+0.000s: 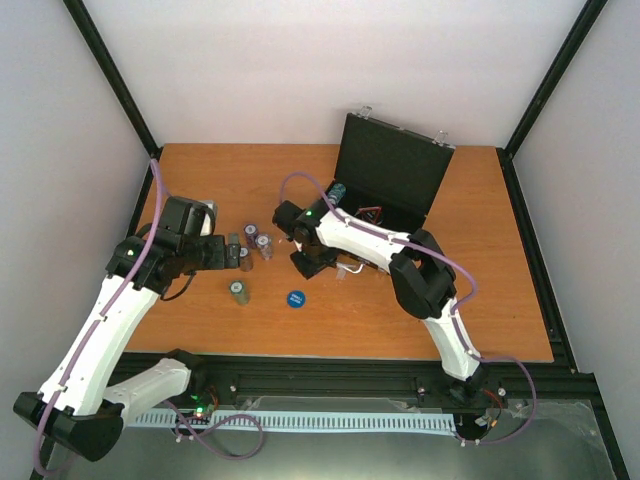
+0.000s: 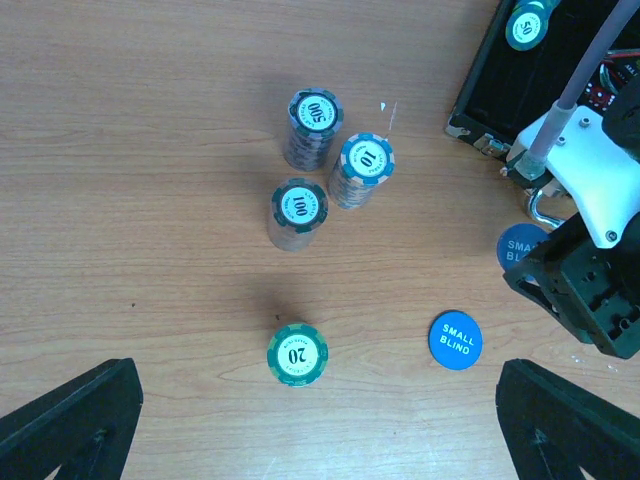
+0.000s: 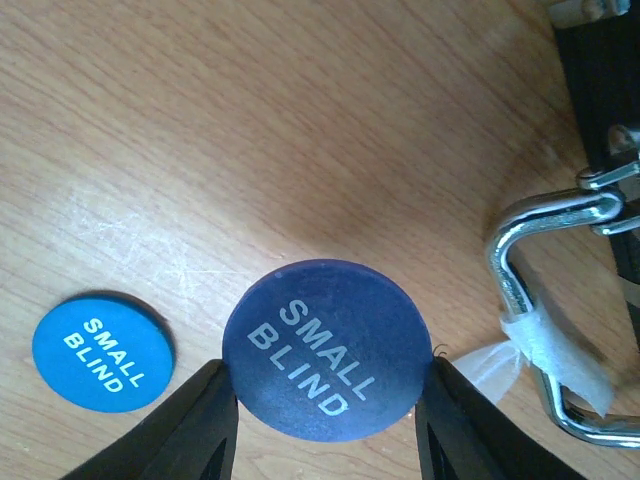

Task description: Pack up texas hold em set

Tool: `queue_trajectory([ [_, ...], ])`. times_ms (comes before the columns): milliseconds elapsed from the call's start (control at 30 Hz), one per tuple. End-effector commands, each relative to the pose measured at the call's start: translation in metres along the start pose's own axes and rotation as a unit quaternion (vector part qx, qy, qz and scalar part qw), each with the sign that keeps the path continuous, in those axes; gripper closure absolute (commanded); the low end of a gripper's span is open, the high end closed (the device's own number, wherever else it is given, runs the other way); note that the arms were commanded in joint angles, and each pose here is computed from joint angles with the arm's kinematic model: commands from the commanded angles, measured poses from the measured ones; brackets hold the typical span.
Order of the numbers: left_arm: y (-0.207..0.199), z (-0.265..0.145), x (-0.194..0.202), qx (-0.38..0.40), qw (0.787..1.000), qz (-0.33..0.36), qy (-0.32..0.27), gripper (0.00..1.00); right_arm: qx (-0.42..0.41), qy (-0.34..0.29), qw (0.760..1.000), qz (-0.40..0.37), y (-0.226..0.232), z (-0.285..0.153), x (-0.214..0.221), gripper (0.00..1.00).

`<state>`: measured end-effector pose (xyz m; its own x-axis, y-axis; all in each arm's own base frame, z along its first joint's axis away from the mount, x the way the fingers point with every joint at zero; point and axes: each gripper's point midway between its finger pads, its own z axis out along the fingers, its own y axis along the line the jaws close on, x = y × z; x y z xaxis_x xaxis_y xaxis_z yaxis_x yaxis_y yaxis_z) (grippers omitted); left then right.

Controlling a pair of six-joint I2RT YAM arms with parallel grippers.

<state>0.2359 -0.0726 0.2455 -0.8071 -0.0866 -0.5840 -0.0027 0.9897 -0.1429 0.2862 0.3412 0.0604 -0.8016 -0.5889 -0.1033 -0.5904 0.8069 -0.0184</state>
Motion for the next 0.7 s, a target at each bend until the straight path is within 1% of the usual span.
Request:
queue_trajectory([
  [0, -0.002, 0.001, -0.005, 0.004, 1.0, 0.006, -0.007, 0.0, 0.021, -0.027, 0.999, 0.014, -0.021, -0.022, -0.012, 0.68],
  [267, -0.002, 0.003, -0.004, 0.002, 1.0, 0.009, -0.004, 0.0, 0.053, -0.044, 0.996, 0.063, -0.081, -0.032, -0.026, 0.68],
  [467, -0.003, 0.006, -0.004, 0.0, 1.0, 0.012, 0.002, 0.0, 0.07, -0.044, 0.991, 0.101, -0.125, -0.023, -0.025, 0.68],
  [667, -0.004, 0.009, -0.005, 0.001, 1.0, 0.009, 0.008, 0.0, 0.075, -0.037, 0.989, 0.123, -0.152, -0.007, -0.022, 0.68],
])
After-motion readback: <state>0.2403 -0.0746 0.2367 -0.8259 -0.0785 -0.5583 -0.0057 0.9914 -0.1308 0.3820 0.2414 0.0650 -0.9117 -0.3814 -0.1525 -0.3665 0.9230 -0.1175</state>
